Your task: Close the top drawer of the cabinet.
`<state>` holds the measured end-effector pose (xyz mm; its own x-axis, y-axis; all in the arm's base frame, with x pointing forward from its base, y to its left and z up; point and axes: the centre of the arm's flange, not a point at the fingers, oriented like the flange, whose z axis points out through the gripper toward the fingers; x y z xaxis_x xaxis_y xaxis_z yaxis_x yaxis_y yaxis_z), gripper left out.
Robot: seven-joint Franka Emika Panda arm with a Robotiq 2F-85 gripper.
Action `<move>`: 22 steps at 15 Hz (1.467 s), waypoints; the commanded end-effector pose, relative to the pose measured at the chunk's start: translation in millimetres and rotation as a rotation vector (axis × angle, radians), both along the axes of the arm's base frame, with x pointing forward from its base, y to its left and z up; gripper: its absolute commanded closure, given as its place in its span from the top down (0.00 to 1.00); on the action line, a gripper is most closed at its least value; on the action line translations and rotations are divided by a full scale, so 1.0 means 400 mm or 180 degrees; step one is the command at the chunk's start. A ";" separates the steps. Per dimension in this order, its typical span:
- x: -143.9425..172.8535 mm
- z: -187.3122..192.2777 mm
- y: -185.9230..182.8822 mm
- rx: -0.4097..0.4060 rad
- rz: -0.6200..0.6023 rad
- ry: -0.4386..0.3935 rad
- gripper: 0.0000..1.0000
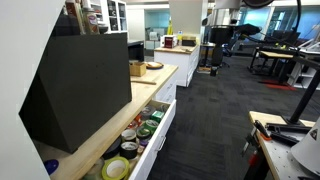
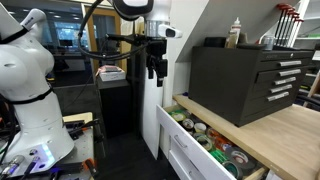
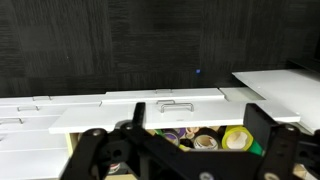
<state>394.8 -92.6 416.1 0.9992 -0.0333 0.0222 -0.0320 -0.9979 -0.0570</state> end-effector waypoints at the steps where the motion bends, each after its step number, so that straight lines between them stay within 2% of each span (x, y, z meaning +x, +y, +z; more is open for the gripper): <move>1: 0.032 -0.092 0.039 0.0015 0.0168 0.0029 1.00; 2: 0.014 -0.053 0.023 -0.0020 0.0073 0.0051 1.00; 9: 0.020 -0.067 0.026 -0.0026 0.0085 0.0086 1.00; 16: 0.052 -0.275 0.096 -0.0051 0.0072 0.0108 1.00; 22: 0.101 -0.455 0.156 -0.0059 0.0118 -0.0036 1.00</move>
